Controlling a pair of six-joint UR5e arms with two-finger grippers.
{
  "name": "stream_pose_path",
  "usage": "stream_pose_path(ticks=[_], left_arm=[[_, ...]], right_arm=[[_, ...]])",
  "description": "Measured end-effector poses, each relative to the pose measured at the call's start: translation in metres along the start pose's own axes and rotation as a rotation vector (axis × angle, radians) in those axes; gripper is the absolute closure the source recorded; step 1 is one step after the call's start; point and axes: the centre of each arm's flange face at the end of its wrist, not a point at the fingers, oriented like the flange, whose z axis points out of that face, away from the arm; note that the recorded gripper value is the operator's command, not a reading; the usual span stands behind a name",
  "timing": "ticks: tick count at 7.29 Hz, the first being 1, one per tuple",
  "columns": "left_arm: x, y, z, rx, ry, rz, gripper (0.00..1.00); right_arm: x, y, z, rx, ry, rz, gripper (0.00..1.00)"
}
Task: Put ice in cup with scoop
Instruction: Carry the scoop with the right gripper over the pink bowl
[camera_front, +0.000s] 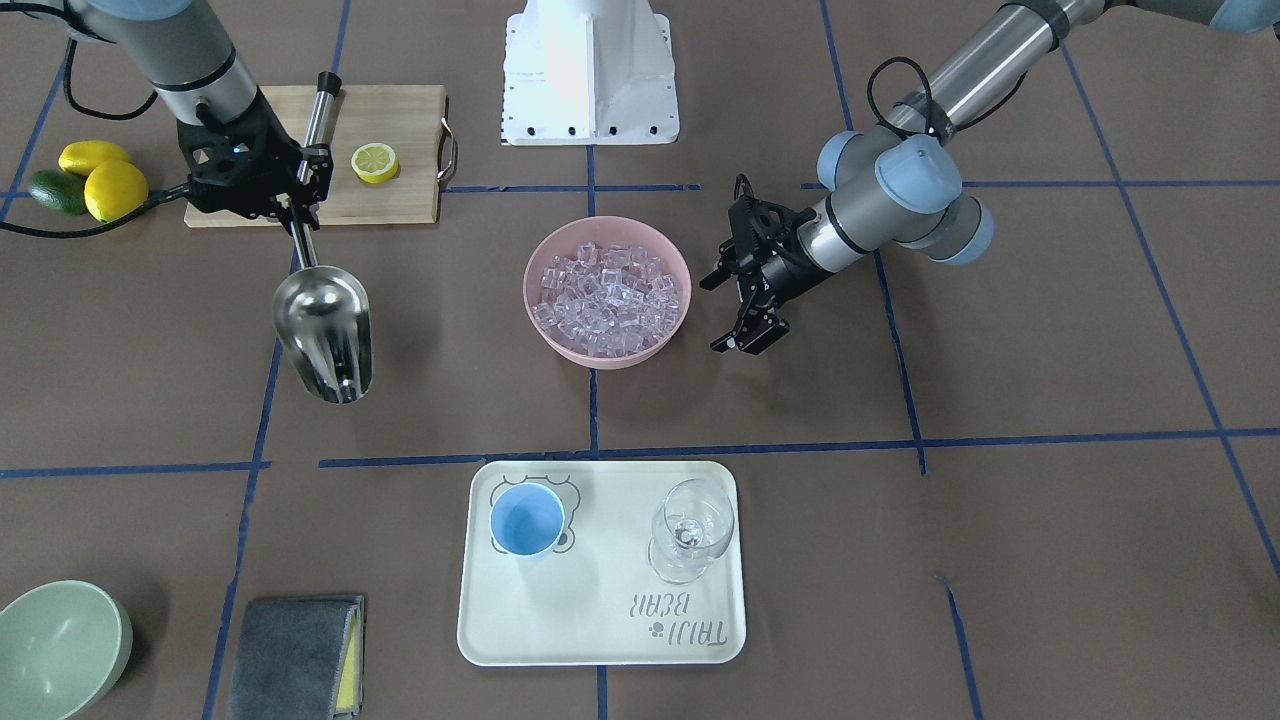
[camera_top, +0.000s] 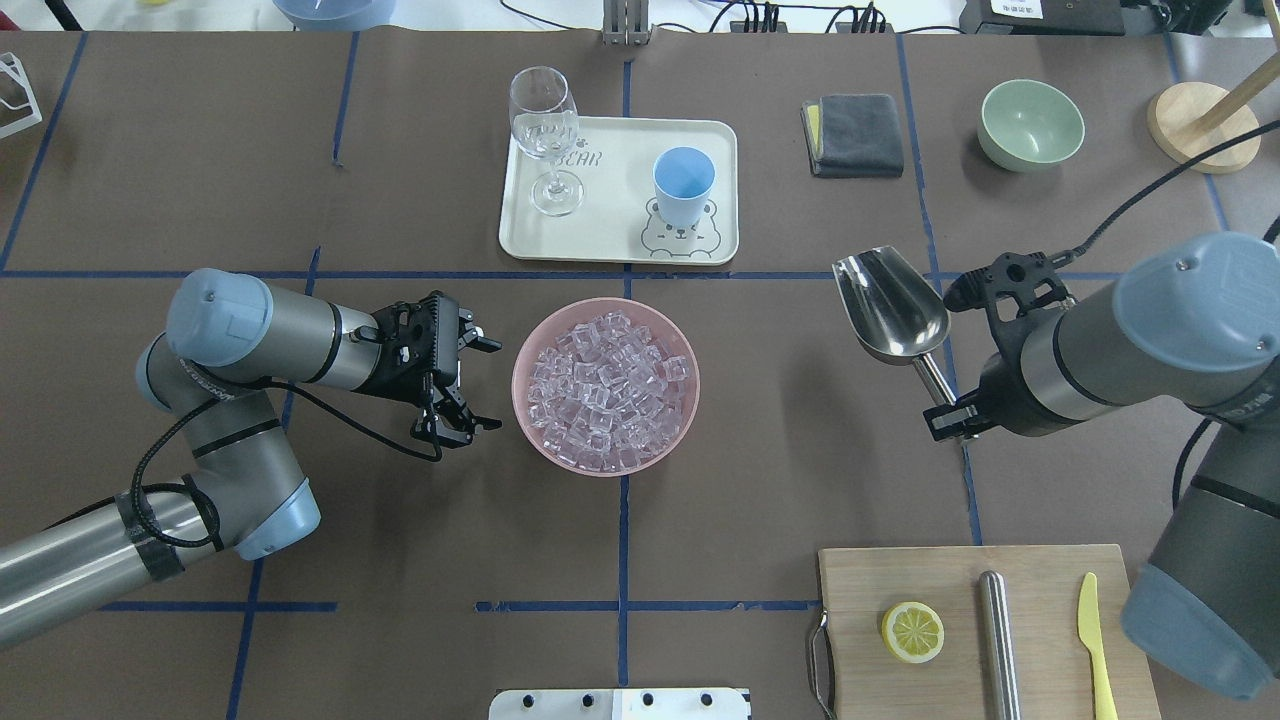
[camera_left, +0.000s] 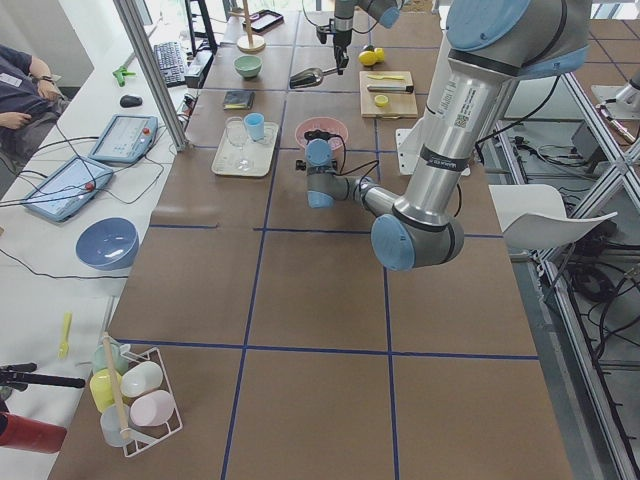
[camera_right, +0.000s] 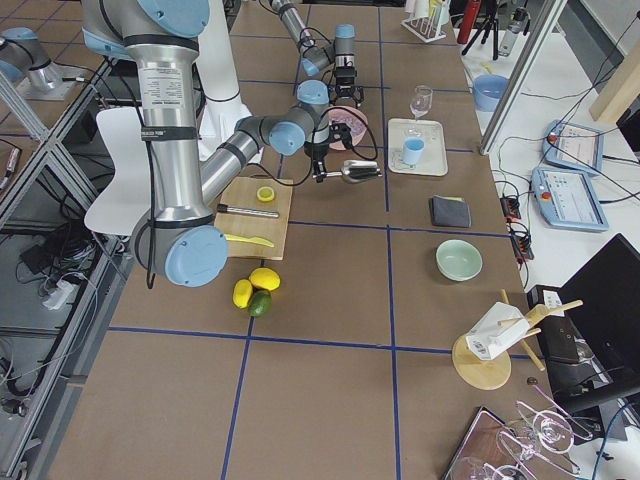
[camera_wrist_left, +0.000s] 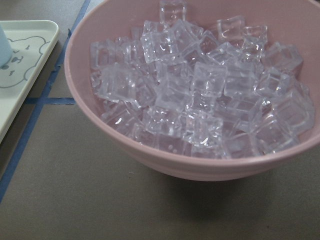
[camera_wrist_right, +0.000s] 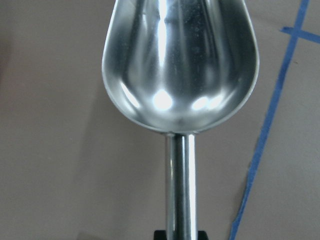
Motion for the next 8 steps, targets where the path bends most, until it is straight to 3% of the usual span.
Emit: stream_pose_path(ticks=[4,8], left_arm=[[0.007,-0.016,0.008,0.024,0.015,0.013,0.01],[0.009,-0.015,0.011,0.023,0.018,0.014,0.01]], right_arm=[[-0.104,-0.025,-0.050,-0.055,0.007,-0.170,1.00],[-0.166,-0.010,-0.068,-0.185,0.049,-0.274,1.00]])
